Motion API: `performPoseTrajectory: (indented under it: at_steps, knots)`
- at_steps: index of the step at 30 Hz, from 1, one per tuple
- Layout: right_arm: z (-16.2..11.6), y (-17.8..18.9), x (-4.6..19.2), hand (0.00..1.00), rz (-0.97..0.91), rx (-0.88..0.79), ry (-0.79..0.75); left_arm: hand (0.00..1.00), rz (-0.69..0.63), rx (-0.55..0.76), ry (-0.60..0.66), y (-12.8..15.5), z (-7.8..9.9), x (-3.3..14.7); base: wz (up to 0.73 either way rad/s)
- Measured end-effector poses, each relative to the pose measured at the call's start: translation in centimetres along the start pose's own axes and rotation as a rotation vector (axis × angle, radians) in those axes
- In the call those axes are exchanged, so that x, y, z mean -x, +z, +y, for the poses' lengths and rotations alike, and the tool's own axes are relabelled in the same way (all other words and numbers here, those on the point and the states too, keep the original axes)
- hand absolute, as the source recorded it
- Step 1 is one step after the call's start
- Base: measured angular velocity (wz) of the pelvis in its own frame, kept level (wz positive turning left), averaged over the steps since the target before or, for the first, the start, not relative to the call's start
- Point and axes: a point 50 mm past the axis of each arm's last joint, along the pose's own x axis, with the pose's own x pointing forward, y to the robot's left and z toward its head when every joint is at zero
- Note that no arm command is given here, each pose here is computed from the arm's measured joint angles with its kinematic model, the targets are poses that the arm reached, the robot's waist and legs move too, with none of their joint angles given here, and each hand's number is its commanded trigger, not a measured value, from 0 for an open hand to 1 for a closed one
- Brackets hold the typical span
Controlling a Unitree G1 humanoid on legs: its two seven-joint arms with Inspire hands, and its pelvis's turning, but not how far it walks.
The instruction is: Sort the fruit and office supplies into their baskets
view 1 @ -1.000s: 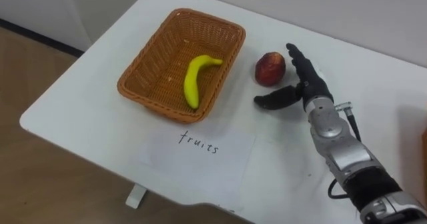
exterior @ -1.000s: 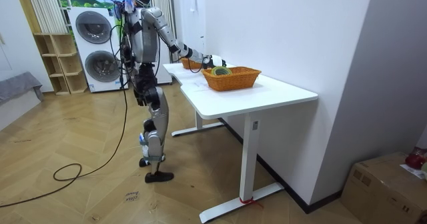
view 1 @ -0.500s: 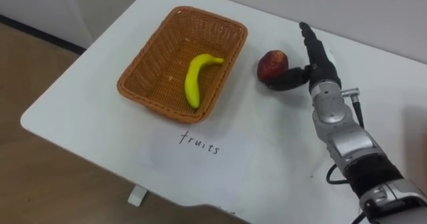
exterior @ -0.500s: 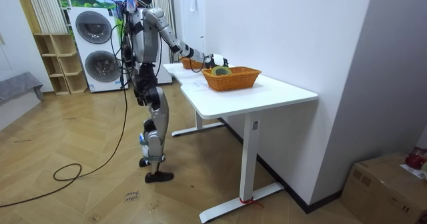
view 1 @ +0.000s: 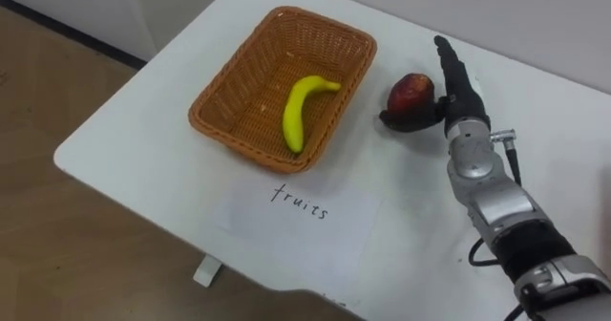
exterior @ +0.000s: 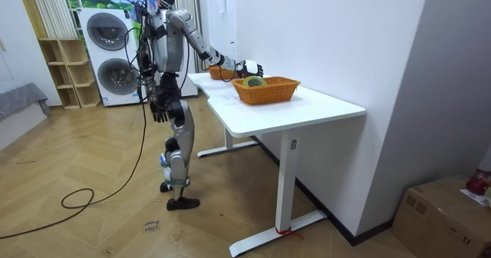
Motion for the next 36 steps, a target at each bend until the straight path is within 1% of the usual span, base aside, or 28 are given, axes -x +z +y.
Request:
performPoseTrajectory:
  at_steps: [5, 10, 18, 23, 29, 31, 32, 36]
  knots:
    - [0.0, -0.1, 0.0, 0.0, 0.003, 0.001, 0.002, 0.0, 0.003, 0.013, -0.001, -0.1, 0.1, 0.0, 0.01]
    - [0.6, -0.8, 0.1, 0.0, 0.028, 0.031, 0.058, 0.0, 0.016, -0.004, -0.029, -0.5, 0.1, 0.0, 0.01]
    - [0.6, -0.8, 0.1, 0.0, 0.029, 0.036, 0.08, 0.0, 0.016, -0.011, -0.05, -0.5, 0.1, -0.1, 0.03]
    - [0.3, -1.2, -0.1, 0.0, 0.052, 0.047, 0.085, 0.0, 0.014, -0.015, -0.052, -0.1, 0.4, -0.3, 0.06]
    - [0.0, -2.1, -0.3, 0.0, 0.079, 0.069, 0.127, 0.0, 0.006, -0.017, -0.053, 0.5, 0.7, -0.5, 0.0]
    - [0.0, -2.5, -0.3, 0.48, 0.091, 0.083, 0.142, 0.0, 0.011, -0.017, -0.054, 0.5, 0.7, -0.5, 0.0]
    - [0.0, -2.5, -0.3, 1.0, 0.092, 0.085, 0.145, 0.0, 0.012, -0.018, -0.054, 0.5, 0.7, -0.5, 0.0]
    - [-0.3, -2.4, -0.5, 1.0, 0.088, 0.112, 0.149, 0.0, 0.018, -0.019, -0.052, 0.4, 0.7, -0.5, 0.0]
